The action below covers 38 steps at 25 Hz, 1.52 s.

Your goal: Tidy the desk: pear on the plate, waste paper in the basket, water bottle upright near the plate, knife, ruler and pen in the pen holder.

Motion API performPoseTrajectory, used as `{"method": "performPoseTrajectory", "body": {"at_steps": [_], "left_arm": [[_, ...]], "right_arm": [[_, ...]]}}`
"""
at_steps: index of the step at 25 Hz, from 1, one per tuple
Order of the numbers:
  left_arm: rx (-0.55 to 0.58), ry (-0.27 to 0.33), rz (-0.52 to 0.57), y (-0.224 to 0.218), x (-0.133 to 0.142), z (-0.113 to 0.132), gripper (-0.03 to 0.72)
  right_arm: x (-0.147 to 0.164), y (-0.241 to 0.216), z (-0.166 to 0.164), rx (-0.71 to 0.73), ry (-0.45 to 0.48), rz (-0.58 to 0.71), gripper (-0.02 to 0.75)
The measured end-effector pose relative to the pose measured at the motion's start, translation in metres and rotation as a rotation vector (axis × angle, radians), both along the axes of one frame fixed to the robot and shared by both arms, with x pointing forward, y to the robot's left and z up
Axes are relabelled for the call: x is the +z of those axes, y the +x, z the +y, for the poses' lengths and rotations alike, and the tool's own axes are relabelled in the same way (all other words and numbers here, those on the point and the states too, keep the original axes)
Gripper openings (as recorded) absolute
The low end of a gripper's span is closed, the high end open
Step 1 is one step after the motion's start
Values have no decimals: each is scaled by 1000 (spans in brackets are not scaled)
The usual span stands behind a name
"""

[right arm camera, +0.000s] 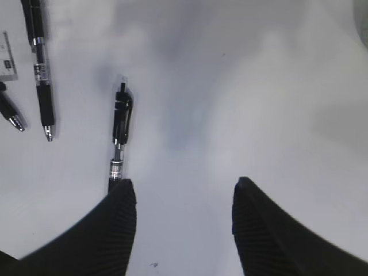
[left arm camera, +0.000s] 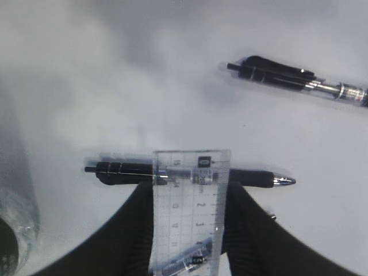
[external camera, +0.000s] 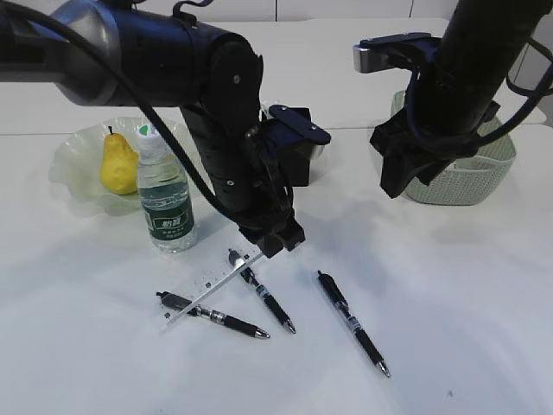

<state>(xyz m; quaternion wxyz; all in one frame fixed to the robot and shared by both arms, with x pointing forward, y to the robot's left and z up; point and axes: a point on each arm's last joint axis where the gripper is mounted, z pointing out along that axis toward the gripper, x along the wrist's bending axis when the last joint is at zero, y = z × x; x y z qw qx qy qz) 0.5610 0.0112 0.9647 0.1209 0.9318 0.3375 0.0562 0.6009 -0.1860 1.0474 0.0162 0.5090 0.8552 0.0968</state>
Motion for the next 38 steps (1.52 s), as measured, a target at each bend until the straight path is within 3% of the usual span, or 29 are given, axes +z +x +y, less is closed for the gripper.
{"method": "performPoseTrajectory", "body": {"at_steps": [12, 28, 38], "left_arm": [[0, -106, -122, 15, 40, -13, 257], [-14, -327, -425, 37, 61, -30, 257], [-58, -398, -597, 46, 73, -36, 257]], "right_arm": [[0, 13, -57, -156, 6, 0, 400], [0, 13, -57, -158, 11, 1, 400], [0, 14, -57, -159, 12, -5, 400]]}}
